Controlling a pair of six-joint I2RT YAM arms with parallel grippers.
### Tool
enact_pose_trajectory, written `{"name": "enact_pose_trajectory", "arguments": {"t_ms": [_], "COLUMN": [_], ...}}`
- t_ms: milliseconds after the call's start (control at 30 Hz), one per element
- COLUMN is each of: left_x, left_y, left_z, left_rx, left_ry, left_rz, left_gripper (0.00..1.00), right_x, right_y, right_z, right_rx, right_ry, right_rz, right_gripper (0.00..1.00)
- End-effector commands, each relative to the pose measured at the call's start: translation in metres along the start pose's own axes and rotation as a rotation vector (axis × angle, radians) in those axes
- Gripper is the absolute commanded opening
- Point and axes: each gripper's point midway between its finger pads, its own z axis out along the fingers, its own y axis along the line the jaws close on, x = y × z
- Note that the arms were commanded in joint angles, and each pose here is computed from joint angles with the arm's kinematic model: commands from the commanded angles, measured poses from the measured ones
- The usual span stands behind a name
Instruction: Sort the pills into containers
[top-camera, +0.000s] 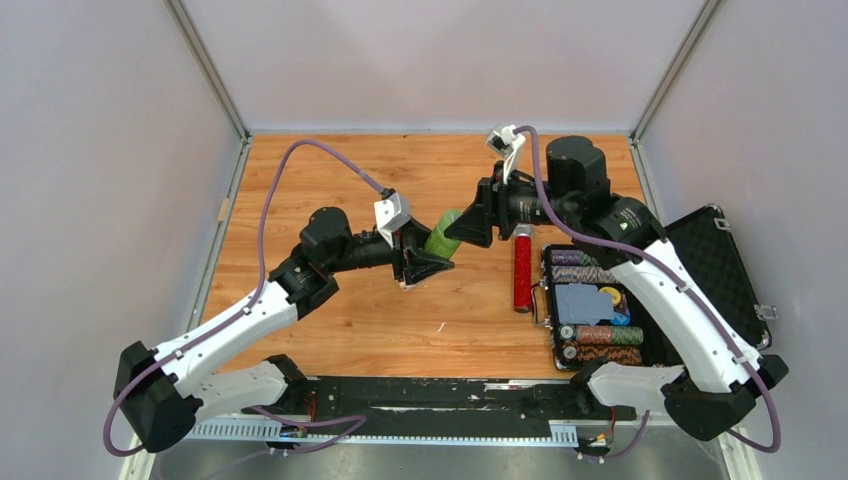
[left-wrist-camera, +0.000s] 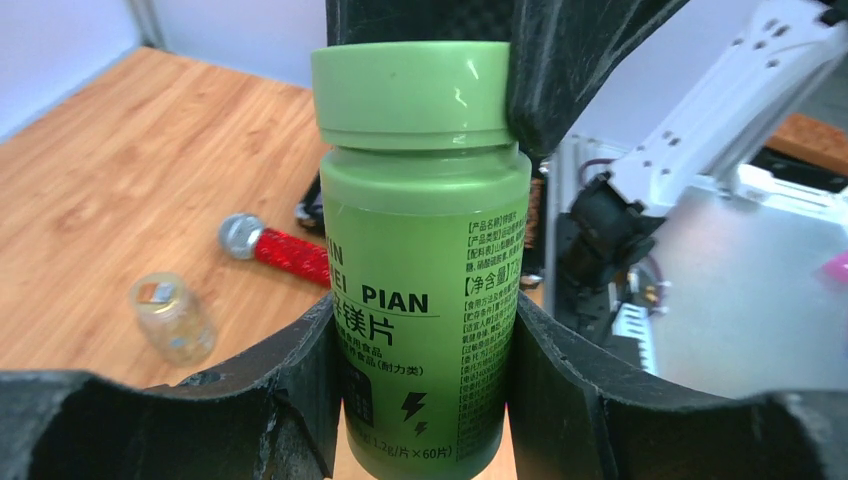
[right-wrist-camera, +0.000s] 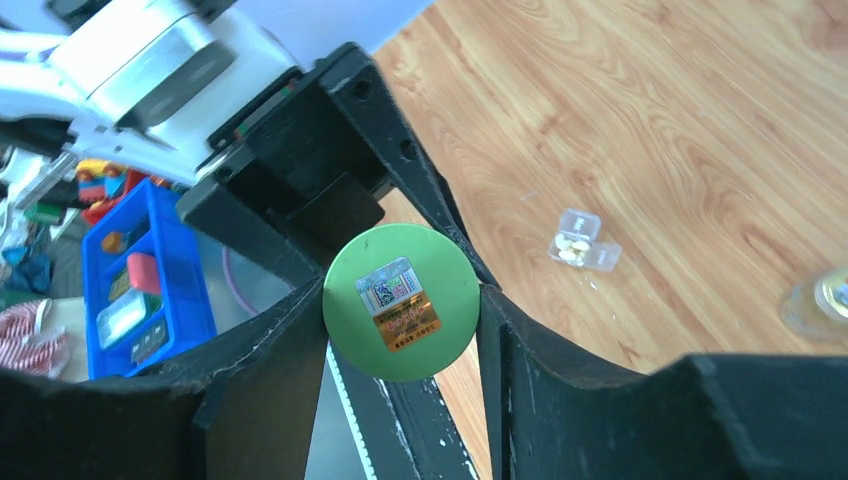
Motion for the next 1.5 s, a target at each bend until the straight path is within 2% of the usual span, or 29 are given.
{"name": "enact_pose_trajectory", "arguments": {"t_ms": [0, 200, 267, 400, 467, 533, 633, 800, 933, 1067, 1267, 1333, 1367, 1467], "left_x": [-0.070, -0.043, -0.033, -0.018, -0.012, -0.008, -0.005, -0.005, -0.005, -0.003, -0.004, -0.005, -0.005, -0.012], "left_y": [0.003, 0.032, 0.038, 0.044, 0.044, 0.043, 0.040, 0.023, 0.010, -0.001, -0.009, -0.009, -0.008, -0.004], "left_z": [0.004, 0.003, 0.000, -0.005, -0.007, -0.008, -0.013, -0.017, -0.015, -0.014, -0.011, -0.010, -0.009, -0.005], "left_rx": [-0.037, -0.141, -0.166, -0.200, -0.206, -0.207, -0.208, -0.145, -0.062, 0.007, 0.066, 0.069, 0.069, 0.052], "left_ry": [-0.162, -0.062, -0.041, -0.012, 0.003, 0.018, 0.049, 0.063, 0.088, 0.116, 0.128, 0.130, 0.131, 0.113], "left_rz": [0.306, 0.404, 0.420, 0.413, 0.394, 0.364, 0.331, 0.310, 0.304, 0.291, 0.294, 0.296, 0.296, 0.298], "left_gripper": [0.00, 0.00, 0.00, 0.00, 0.00, 0.00, 0.00, 0.00, 0.00, 0.00, 0.00, 0.00, 0.00, 0.00], "right_x": [0.025, 0.041, 0.042, 0.018, -0.001, -0.013, -0.016, -0.014, -0.004, 0.014, 0.020, 0.020, 0.020, 0.018], "right_y": [-0.031, -0.058, -0.064, -0.065, -0.059, -0.052, -0.047, -0.015, 0.001, 0.003, -0.005, -0.007, -0.008, -0.009], "right_z": [0.019, 0.043, 0.047, 0.042, 0.037, 0.026, 0.010, -0.009, -0.014, -0.016, -0.017, -0.015, -0.014, -0.009], "right_rx": [0.215, 0.501, 0.548, 0.542, 0.480, 0.400, 0.291, 0.101, 0.003, -0.041, -0.013, -0.004, 0.003, 0.018], "right_ry": [0.112, 0.118, 0.086, 0.005, -0.056, -0.108, -0.102, -0.060, -0.013, 0.070, 0.158, 0.168, 0.167, 0.163], "right_rz": [0.200, 0.570, 0.651, 0.603, 0.508, 0.429, 0.375, 0.165, 0.061, -0.018, -0.099, -0.105, -0.100, -0.039], "right_gripper": [0.00, 0.15, 0.27, 0.66, 0.78, 0.87, 0.93, 0.98, 1.00, 1.00, 0.98, 0.94, 0.89, 0.62]}}
